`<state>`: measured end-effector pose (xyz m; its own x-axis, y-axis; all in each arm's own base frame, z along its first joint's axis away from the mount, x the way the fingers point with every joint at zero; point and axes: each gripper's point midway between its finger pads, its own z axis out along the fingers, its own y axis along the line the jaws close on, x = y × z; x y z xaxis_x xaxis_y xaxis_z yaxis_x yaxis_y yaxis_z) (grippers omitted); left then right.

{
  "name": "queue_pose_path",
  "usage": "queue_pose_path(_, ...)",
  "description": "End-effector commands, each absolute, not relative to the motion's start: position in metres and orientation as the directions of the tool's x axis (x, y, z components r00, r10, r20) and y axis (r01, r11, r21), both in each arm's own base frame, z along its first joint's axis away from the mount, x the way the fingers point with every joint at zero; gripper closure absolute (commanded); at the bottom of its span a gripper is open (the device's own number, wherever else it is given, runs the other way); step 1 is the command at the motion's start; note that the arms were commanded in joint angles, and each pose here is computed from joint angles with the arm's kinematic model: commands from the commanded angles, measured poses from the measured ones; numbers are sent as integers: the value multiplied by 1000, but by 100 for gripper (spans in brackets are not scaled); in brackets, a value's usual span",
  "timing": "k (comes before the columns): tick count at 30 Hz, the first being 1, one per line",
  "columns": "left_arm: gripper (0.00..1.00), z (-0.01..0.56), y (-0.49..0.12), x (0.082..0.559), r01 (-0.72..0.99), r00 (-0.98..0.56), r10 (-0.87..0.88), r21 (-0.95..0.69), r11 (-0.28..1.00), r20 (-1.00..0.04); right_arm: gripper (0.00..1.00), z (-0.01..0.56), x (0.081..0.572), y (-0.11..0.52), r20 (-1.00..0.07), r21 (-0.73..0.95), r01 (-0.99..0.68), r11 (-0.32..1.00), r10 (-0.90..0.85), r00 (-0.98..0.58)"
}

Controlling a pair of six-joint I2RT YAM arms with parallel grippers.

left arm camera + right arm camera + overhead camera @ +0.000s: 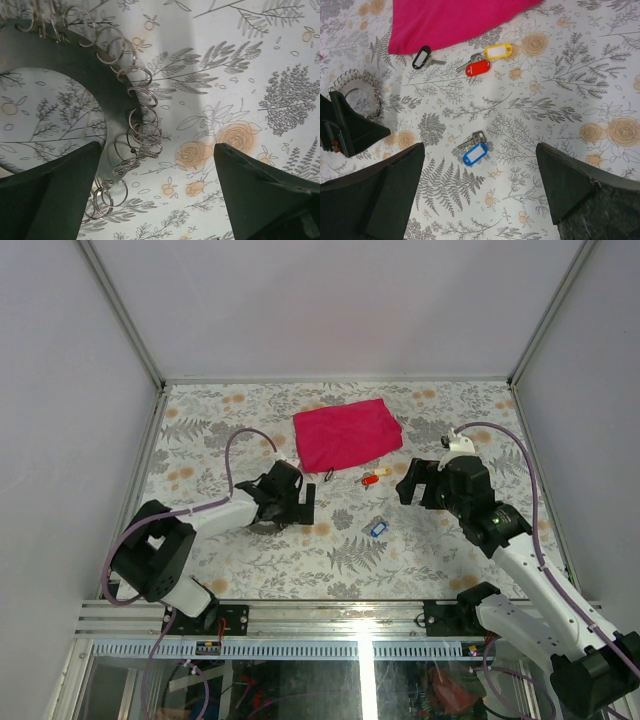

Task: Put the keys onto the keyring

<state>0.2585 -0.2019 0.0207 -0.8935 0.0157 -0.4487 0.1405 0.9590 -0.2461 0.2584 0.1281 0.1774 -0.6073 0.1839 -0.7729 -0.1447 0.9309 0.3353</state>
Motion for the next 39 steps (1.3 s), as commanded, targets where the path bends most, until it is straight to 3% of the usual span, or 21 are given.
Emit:
queue_pose_path(1,0,13,-216,246,149,-899,15,-273,950,-438,0,190,265,111,-803,327,-58,943,245,-543)
queue_pose_path(12,1,27,-292,211,297,-875,115,-334,894,-470,0,174,254,108,-802,300,-85,950,203,-562)
queue_pose_path(20,1,93,-297,235,349,-770,92,-295,889,-631,1,166,246,100,-779,256,-63,965,167,-605)
queue_pose_path(24,0,136,-277,246,331,-692,54,-250,910,-720,2,166,242,127,-776,314,-213,925,121,-619)
queue_pose_path(31,0,188,-230,257,305,-627,-30,-281,910,-779,42,158,234,182,-710,480,-393,785,85,-699)
queue_pose_path(39,0,208,-197,251,347,-555,11,-219,912,-832,49,132,219,242,-660,525,-469,710,-8,-751)
